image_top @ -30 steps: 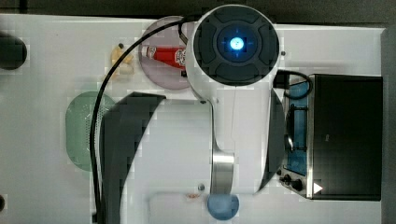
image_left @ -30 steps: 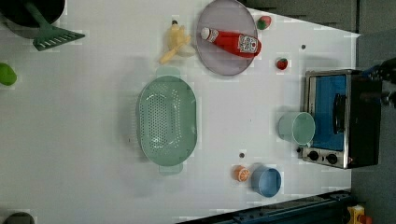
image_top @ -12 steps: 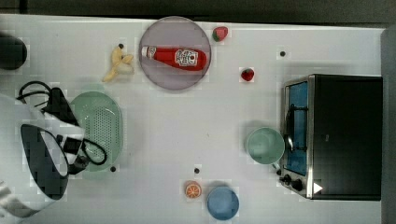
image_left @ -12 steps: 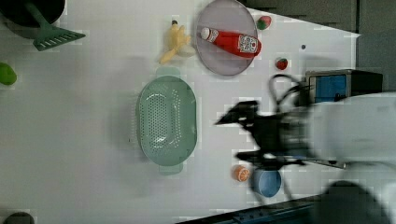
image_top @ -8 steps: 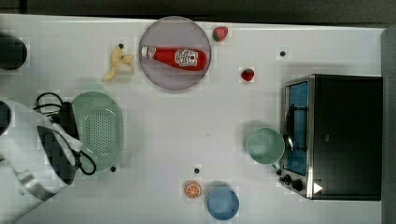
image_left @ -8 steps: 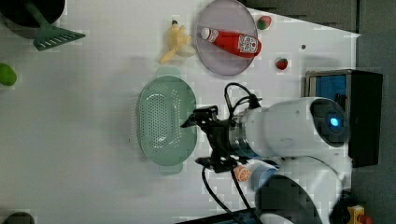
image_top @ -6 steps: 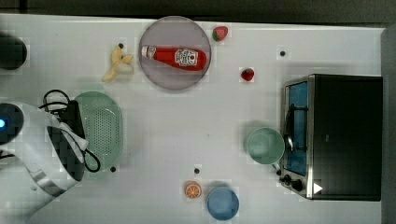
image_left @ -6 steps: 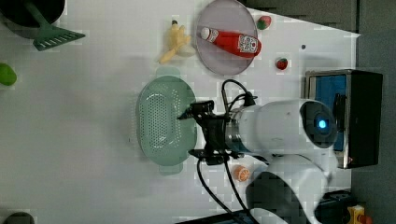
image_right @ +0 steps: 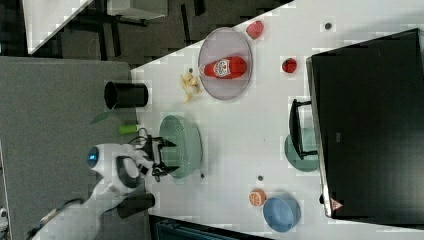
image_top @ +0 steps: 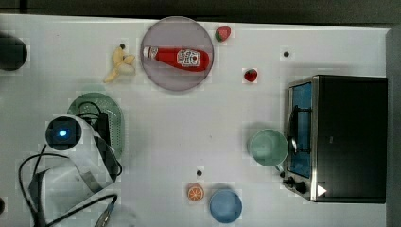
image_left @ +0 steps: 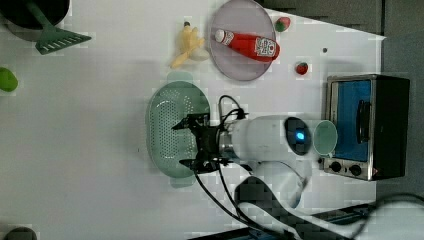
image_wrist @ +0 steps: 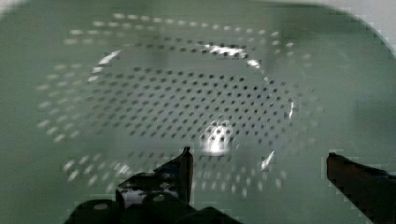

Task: Drag strainer left to right.

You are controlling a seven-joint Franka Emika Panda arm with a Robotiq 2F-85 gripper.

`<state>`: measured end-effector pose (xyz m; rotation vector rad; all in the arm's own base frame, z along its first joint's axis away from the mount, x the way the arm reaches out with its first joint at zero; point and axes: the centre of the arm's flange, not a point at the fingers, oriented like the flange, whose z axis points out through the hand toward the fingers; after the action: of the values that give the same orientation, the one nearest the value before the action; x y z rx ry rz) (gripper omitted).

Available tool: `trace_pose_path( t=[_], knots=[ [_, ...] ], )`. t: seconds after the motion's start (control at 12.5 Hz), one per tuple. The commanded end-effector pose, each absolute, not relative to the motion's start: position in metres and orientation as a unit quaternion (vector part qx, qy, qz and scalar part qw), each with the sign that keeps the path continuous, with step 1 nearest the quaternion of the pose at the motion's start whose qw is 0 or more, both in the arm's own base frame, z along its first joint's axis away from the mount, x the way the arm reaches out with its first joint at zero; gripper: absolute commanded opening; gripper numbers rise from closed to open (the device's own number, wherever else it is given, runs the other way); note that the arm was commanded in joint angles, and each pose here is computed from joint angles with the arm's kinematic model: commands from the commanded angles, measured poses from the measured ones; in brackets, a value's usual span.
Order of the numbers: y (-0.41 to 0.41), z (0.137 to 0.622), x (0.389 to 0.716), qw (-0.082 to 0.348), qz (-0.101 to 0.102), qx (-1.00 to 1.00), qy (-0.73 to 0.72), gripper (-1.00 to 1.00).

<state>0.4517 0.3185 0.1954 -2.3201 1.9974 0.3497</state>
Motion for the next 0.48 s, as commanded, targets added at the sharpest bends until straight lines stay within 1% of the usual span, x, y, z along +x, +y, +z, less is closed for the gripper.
trace_pose_path(
  t=[0.08, 0.16, 0.32, 0.48],
  knots=[
    [0.297, 0.181, 0.468, 0.032, 0.092, -0.729, 0.678, 1.00],
    [0.289, 0.171, 0.469, 0.023, 0.088, -0.728, 0.680, 1.00],
    [0.289, 0.166, 0.470, 0.031, 0.082, -0.726, 0.682, 1.00],
    [0.273, 0.160, 0.474, 0.025, 0.077, -0.716, 0.694, 1.00]
  ],
)
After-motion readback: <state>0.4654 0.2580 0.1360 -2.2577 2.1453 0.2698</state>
